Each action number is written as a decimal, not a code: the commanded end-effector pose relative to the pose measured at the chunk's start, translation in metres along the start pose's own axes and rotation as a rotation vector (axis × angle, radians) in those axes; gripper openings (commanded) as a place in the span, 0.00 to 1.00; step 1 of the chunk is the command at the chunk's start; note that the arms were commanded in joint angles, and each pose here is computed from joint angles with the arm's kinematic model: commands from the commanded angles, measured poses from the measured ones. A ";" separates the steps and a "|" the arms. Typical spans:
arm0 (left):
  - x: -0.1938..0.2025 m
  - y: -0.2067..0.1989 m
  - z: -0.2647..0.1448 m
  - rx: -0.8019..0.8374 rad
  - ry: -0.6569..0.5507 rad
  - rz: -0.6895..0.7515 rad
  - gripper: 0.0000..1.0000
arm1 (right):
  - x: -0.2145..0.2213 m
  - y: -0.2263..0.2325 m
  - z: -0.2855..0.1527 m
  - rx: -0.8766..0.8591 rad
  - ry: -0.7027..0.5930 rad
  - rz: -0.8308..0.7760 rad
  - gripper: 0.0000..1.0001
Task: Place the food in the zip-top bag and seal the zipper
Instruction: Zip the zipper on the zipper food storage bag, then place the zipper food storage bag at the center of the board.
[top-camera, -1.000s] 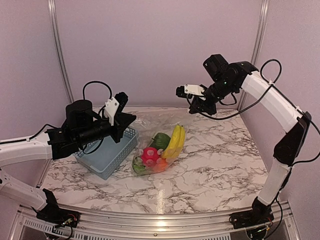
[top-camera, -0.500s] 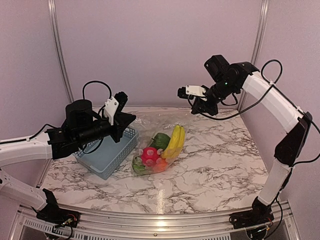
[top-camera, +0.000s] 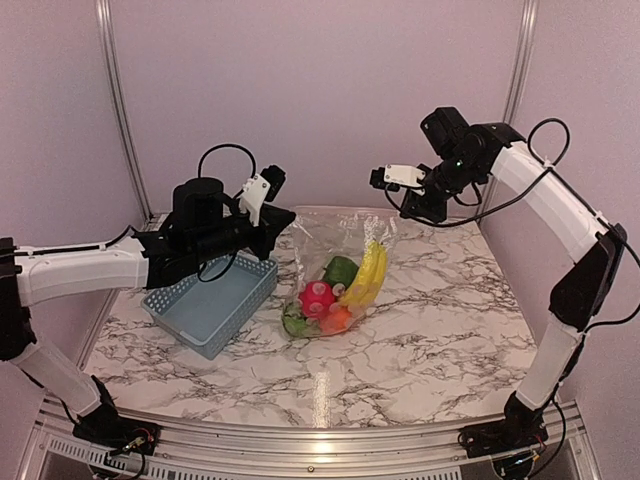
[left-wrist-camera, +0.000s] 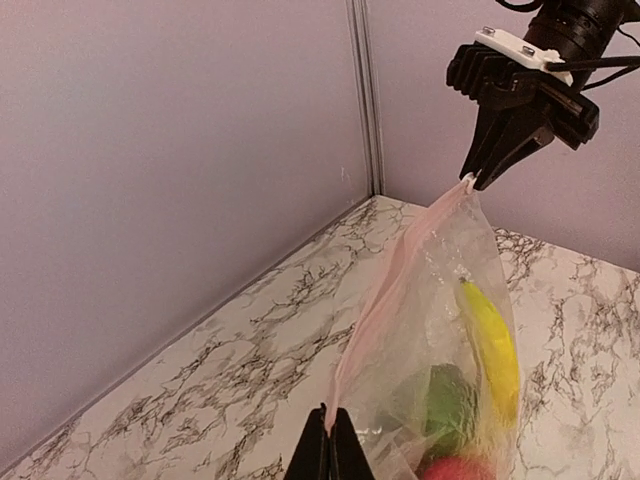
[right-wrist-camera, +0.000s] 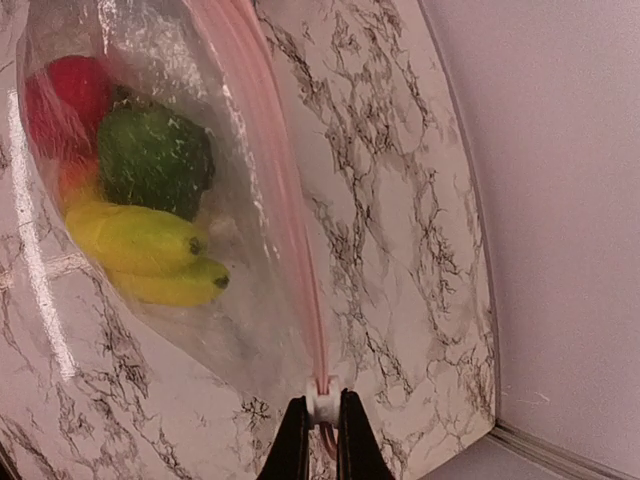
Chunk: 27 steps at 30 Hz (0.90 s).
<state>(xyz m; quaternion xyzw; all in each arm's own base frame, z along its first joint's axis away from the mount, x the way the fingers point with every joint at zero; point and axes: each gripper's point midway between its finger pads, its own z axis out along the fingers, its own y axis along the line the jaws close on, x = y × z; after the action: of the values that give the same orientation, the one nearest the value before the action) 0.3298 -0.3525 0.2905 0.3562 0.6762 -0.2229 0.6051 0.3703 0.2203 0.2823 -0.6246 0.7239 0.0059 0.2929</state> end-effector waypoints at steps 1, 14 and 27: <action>-0.040 0.016 0.030 0.008 -0.101 -0.001 0.00 | -0.011 -0.050 -0.020 0.198 -0.029 0.046 0.00; -0.014 -0.007 0.036 0.164 -0.043 0.010 0.02 | 0.001 -0.016 -0.028 0.210 -0.113 0.004 0.00; 0.038 -0.025 -0.008 0.220 0.125 -0.034 0.31 | 0.021 0.067 -0.030 -0.049 -0.146 -0.009 0.38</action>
<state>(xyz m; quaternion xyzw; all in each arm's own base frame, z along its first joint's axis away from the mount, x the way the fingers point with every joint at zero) 0.3187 -0.3613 0.2255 0.4235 0.6998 -0.2705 0.5077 0.3225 0.1978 0.2563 -0.6168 0.7158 0.0229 0.3266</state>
